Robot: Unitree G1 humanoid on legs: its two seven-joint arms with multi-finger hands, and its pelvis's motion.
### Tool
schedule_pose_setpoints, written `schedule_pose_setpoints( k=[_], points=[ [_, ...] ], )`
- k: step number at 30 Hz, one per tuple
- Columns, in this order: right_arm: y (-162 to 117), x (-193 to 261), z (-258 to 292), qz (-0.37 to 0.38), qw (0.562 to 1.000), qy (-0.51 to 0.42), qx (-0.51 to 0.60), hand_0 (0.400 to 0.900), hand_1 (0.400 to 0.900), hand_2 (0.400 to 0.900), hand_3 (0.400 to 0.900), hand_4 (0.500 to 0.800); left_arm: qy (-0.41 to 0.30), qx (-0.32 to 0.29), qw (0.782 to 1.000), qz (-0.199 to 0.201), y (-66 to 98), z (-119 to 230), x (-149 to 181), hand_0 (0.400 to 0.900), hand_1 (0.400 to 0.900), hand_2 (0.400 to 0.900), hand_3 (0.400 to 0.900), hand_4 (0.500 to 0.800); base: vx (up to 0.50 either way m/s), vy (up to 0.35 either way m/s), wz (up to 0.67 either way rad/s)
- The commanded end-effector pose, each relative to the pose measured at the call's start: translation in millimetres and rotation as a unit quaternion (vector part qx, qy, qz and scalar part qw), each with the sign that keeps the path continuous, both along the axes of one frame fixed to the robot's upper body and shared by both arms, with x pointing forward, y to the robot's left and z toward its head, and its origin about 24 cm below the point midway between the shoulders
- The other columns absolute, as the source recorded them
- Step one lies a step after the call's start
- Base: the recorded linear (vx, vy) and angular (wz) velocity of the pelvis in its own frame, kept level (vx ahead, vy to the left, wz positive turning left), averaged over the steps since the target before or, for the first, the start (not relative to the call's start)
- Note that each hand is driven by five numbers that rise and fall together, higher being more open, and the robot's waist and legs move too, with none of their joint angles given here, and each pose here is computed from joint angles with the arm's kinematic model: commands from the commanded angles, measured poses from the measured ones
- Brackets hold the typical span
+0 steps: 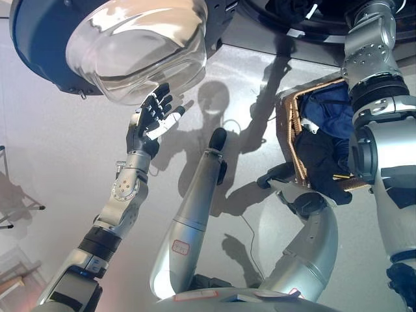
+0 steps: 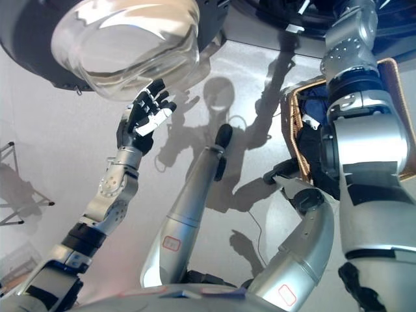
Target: Put the clothes in the basket into the washing machine.
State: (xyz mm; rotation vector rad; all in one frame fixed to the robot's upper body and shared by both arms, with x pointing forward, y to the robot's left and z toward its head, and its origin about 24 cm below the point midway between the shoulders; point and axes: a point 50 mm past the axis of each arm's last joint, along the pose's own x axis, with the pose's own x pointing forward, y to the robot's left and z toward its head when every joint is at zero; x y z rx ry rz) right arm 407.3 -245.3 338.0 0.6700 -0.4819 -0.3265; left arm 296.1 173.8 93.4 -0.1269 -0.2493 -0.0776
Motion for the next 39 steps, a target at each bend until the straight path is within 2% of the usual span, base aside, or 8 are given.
schedule_pose_setpoints(
  k=[1,6,15,21,25,28,33,39],
  points=[
    [22,-13,31,0.031,0.989,-0.137,-0.038,0.900,0.900,0.900,0.900,0.800,-0.043,-0.019,0.999,0.013,10.9,6,-11,0.900,0.900,0.900,0.900,0.800,-0.054,0.015,-0.04],
    [22,-14,33,0.029,0.989,-0.143,-0.039,0.900,0.900,0.900,0.900,0.800,-0.044,-0.009,0.999,0.013,15.4,6,-11,0.900,0.900,0.900,0.900,0.800,-0.060,0.032,-0.05],
    [18,5,-16,-0.002,0.997,-0.005,-0.072,0.900,0.900,0.900,0.900,0.800,-0.028,-0.019,0.999,0.021,16.7,-2,-14,0.900,0.900,0.900,0.900,0.800,-0.020,0.024,-0.04],
    [35,7,-11,0.009,0.999,-0.016,-0.049,0.900,0.900,0.900,0.900,0.800,-0.033,-0.019,0.999,0.036,19.4,1,-15,0.900,0.900,0.900,0.900,0.800,-0.017,0.024,-0.09],
    [69,6,-17,0.042,0.997,-0.046,-0.054,0.900,0.900,0.900,0.900,0.800,-0.037,-0.021,0.997,0.060,21.7,4,-13,0.900,0.900,0.900,0.900,0.800,-0.017,0.053,-0.20],
    [102,-11,-25,0.054,0.985,-0.094,-0.136,0.900,0.900,0.900,0.900,0.800,-0.036,-0.024,0.994,0.099,30.9,3,-14,0.900,0.900,0.900,0.900,0.800,-0.016,0.073,-0.37],
    [104,-35,-98,0.021,0.964,-0.053,-0.260,0.900,0.900,0.900,0.900,0.800,0.017,-0.026,0.990,0.140,39.8,-25,-22,0.900,0.900,0.900,0.900,0.800,0.023,0.042,-0.27],
    [100,-60,-186,0.032,0.957,0.042,-0.286,0.900,0.900,0.900,0.900,0.800,0.102,-0.030,0.982,0.154,37.1,-70,-36,0.900,0.900,0.900,0.900,0.800,0.078,0.027,-0.15]
  ],
)
